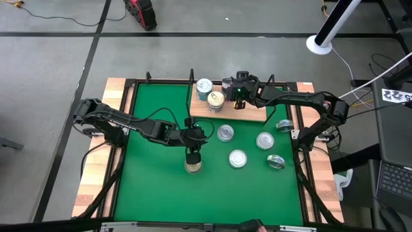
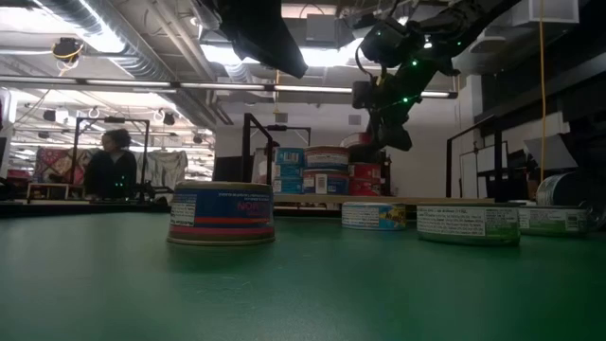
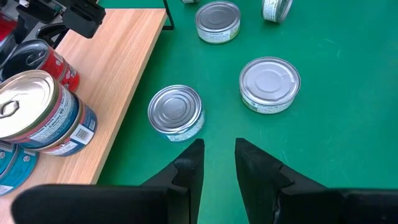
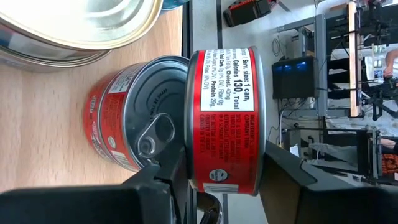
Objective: Stack canned seafood by type on shelf
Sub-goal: Stack the red tuna can on top of the red tuna can on the shelf, then put the green white tuna can on the shelf
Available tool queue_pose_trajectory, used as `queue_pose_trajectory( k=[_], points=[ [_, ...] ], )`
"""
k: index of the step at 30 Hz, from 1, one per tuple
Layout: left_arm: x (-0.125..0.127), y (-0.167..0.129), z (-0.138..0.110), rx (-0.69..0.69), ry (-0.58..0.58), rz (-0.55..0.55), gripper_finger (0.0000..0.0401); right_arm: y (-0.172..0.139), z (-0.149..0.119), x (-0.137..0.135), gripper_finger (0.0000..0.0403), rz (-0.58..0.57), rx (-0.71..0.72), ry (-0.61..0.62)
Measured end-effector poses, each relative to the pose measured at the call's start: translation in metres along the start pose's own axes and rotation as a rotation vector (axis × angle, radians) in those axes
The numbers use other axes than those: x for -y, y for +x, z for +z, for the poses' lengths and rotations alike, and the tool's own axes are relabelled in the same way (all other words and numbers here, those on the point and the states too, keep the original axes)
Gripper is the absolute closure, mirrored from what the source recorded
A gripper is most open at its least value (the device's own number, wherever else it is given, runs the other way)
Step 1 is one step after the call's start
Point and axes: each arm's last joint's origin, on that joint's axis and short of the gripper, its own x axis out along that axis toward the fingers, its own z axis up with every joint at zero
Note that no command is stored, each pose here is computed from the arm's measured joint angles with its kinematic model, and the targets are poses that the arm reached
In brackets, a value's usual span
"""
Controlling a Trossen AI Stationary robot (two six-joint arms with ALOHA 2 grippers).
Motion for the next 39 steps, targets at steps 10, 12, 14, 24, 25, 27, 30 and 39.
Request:
queue_pose_trajectory(
  k=[10,12,14,24,25,27,30,39],
  points=[
    [-0.0001,0.0,0.0,0.0,0.0,0.0,0.0315,0.0,-0.0007,-0.0012,0.0212,0.014,-0.002,-0.006],
    [0.0,0.0,0.0,0.0,0.0,0.0,0.0315,0.0,-0.0005,-0.001,0.0185,0.012,0.0,-0.005],
    [0.0,0.0,0.0,0.0,0.0,0.0,0.0315,0.0,-0.0003,-0.0008,0.0161,0.011,0.001,-0.004],
    [0.0,0.0,0.0,0.0,-0.001,0.0,0.0315,-0.0001,-0.0024,0.0003,0.0117,-0.041,-0.062,-0.031],
    [0.0,0.0,0.0,0.0,-0.001,0.0,0.0315,-0.0002,-0.0029,0.0005,0.0118,-0.051,-0.074,-0.034],
    [-0.0001,-0.0001,0.0,0.0,-0.001,0.0,0.0315,-0.0002,-0.0031,0.0005,0.0121,-0.055,-0.08,-0.035],
    [0.0,0.0,0.0,0.0,-0.001,0.0,0.0315,-0.0002,-0.0043,-0.0012,0.0125,-0.031,-0.083,-0.046],
    [0.0,0.0,0.0,0.0,-0.001,0.0,0.0315,-0.0009,-0.0099,-0.0086,0.0127,0.067,-0.107,-0.08]
  ],
)
